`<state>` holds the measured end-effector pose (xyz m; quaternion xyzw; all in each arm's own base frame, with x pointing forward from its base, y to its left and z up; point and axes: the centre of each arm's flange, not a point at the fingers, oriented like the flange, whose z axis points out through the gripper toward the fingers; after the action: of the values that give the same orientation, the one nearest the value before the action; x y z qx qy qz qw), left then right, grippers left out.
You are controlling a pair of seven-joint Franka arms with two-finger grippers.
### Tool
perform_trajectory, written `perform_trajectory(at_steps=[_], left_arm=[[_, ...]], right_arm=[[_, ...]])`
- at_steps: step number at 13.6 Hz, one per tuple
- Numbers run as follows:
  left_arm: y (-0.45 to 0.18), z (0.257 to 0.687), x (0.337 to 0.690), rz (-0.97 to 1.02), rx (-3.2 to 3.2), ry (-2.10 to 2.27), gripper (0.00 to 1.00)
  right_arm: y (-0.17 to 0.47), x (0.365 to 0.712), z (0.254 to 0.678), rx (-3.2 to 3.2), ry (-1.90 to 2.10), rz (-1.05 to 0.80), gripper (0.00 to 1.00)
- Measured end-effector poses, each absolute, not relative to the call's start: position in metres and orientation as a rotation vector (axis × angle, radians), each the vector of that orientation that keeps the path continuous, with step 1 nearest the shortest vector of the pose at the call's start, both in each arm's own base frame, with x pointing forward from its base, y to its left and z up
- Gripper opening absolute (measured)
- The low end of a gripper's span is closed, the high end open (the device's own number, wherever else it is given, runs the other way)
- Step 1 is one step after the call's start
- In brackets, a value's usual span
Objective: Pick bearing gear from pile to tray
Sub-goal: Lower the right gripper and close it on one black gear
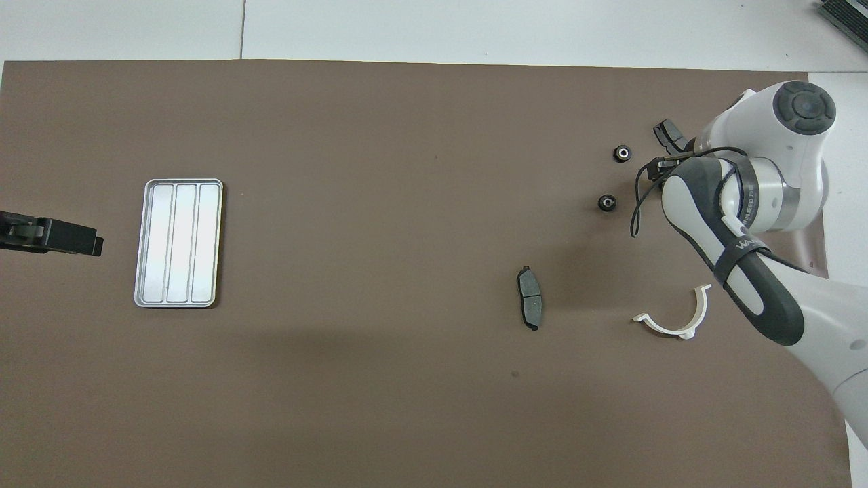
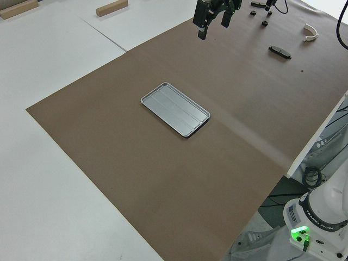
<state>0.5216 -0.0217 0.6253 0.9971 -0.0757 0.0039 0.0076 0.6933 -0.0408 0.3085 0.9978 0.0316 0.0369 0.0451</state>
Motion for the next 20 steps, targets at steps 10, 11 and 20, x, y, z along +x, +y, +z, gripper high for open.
perform_trajectory(at_steps=[10, 11, 20], left_arm=[[-0.022, 0.625, 0.521, 0.012, 3.117, -0.237, 1.0], [-0.022, 0.624, 0.521, 0.012, 3.117, -0.237, 1.0], [-0.022, 0.624, 0.521, 0.012, 3.117, -0.237, 1.0]], right_arm=[[-0.039, 0.687, 0.297, 3.055, -0.02, 0.081, 0.53], [-0.039, 0.687, 0.296, 3.055, -0.028, 0.078, 0.53], [-0.039, 0.685, 0.294, 3.055, -0.072, 0.055, 0.38]])
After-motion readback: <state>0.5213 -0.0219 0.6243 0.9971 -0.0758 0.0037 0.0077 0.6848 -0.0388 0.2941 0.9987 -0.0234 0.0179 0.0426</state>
